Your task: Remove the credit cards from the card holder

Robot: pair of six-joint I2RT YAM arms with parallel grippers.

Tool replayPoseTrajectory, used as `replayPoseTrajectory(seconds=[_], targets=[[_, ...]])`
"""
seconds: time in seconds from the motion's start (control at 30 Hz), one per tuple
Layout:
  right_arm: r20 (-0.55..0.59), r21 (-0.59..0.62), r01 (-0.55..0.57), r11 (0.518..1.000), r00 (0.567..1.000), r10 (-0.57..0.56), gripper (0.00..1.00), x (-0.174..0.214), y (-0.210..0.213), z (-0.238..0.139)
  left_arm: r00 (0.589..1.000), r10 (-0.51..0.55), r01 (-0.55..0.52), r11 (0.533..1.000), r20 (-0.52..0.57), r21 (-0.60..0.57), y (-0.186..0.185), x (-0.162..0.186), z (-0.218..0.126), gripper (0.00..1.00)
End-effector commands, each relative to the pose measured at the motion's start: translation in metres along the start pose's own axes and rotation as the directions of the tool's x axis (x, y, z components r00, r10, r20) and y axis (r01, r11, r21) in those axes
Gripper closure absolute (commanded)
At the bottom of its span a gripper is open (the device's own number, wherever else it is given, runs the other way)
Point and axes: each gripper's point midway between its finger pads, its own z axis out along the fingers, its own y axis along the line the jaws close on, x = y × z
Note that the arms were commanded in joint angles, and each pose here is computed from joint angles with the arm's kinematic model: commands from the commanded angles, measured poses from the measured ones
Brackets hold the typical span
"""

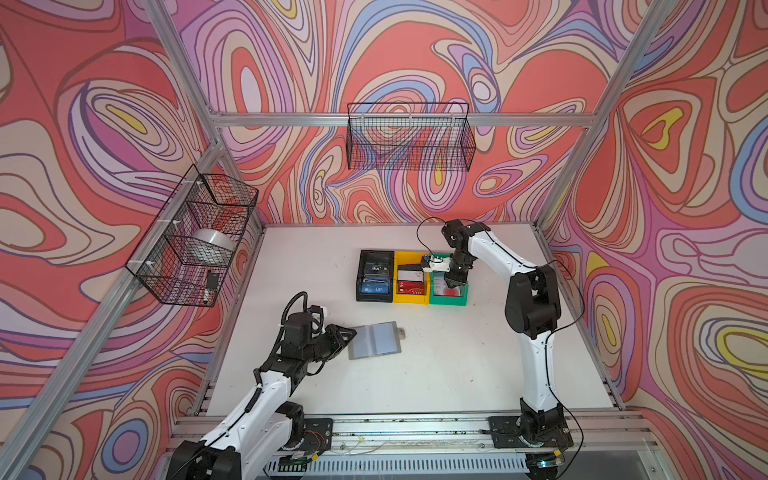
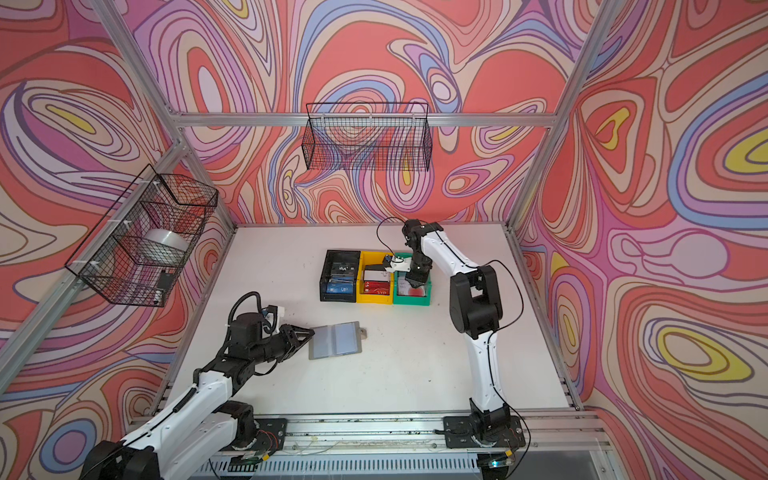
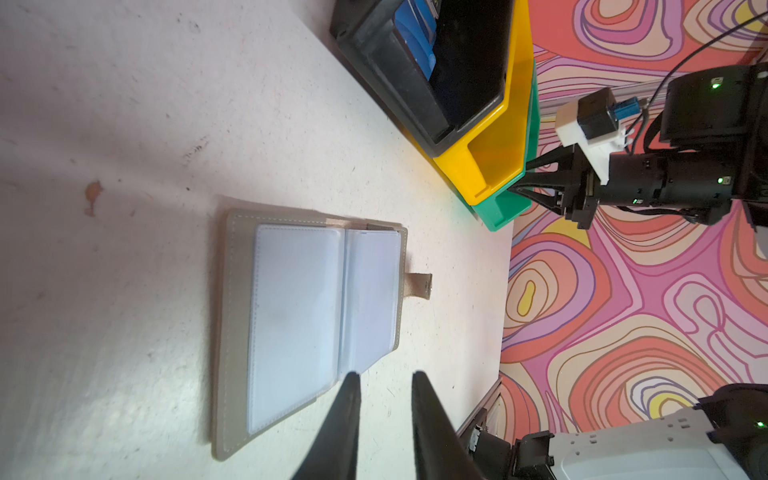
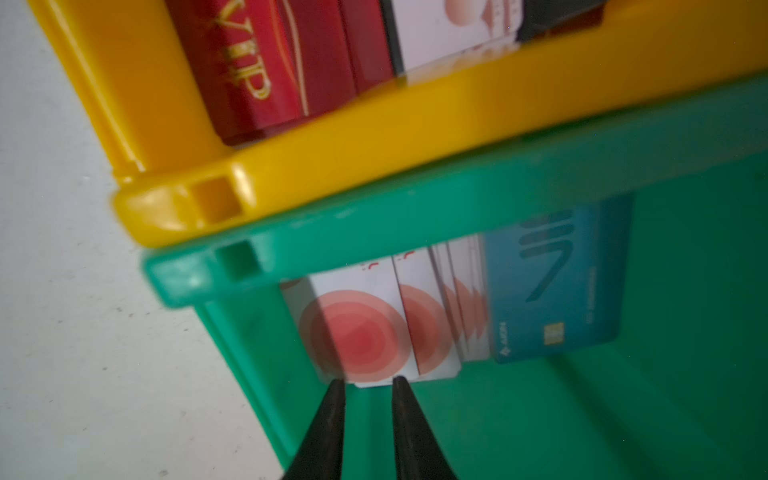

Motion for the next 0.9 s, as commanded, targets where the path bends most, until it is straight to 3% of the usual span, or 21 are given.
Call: replayPoseTrajectory(seconds=[0.0,0.1,0.2,0.23,0.27,0.3,0.33,0.43,0.5,0.6,0.7,0.77,0.83,0.87], targets=[[0.108,0.22,-0.126,0.967,0.989,0.104,0.71,-0.012,-0.041,-0.033,0.999,0.044,-0.044,0.999,0.018,-0.013,-0.01,-0.009,-0.003,0.69],[0.216,0.308,-0.225,0.924,0.963,0.163,0.7,-0.019,-0.056,-0.057,0.998,0.062,-0.061,0.998,0.02,-0.032,-0.011,-0.01,-0.006,0.64],[0.379,0.361,-0.35,0.864,0.902,0.207,0.69,-0.022,-0.063,-0.095,0.995,0.097,-0.095,0.993,0.031,-0.064,-0.014,-0.015,-0.011,0.59],[0.453,0.355,-0.404,0.843,0.863,0.223,0.68,-0.024,-0.063,-0.109,0.993,0.114,-0.111,0.991,0.036,-0.081,-0.015,-0.018,-0.013,0.56],[0.527,0.348,-0.45,0.823,0.82,0.225,0.66,-0.021,-0.061,-0.126,0.99,0.132,-0.127,0.986,0.044,-0.108,-0.016,-0.022,-0.016,0.46],[0.597,0.338,-0.502,0.796,0.768,0.232,0.64,-0.018,-0.06,-0.144,0.988,0.149,-0.141,0.981,0.049,-0.132,-0.017,-0.025,-0.019,0.05],[0.661,0.313,-0.561,0.766,0.708,0.249,0.6,-0.012,-0.06,-0.153,0.982,0.177,-0.166,0.973,0.058,-0.16,-0.019,-0.03,-0.023,0.0],[0.801,0.251,-0.686,0.682,0.543,0.251,0.48,0.013,-0.055,-0.184,0.95,0.294,-0.262,0.933,0.102,-0.245,-0.033,-0.052,-0.04,0.0],[0.832,0.217,-0.741,0.635,0.481,0.276,0.46,0.031,-0.051,-0.185,0.916,0.374,-0.313,0.893,0.145,-0.323,-0.039,-0.07,-0.052,0.0],[0.856,0.171,-0.8,0.575,0.409,0.315,0.46,0.055,-0.045,-0.172,0.817,0.536,-0.402,0.793,0.211,-0.457,-0.046,-0.102,-0.073,0.0],[0.879,0.104,-0.838,0.536,0.33,0.344,0.44,0.072,-0.041,-0.149,0.65,0.706,-0.479,0.668,0.281,-0.57,-0.05,-0.133,-0.084,0.0],[0.89,0.071,-0.857,0.51,0.285,0.356,0.44,0.081,-0.041,-0.134,0.515,0.791,-0.507,0.592,0.331,-0.626,-0.051,-0.151,-0.085,0.0],[0.899,0.053,-0.873,0.484,0.253,0.357,0.44,0.088,-0.042,-0.12,0.433,0.832,-0.495,0.541,0.346,-0.68,-0.036,-0.159,-0.082,0.0],[0.906,0.04,-0.88,0.473,0.232,0.355,0.44,0.092,-0.043,-0.115,0.414,0.837,-0.472,0.533,0.358,-0.702,-0.029,-0.164,-0.082,0.0]])
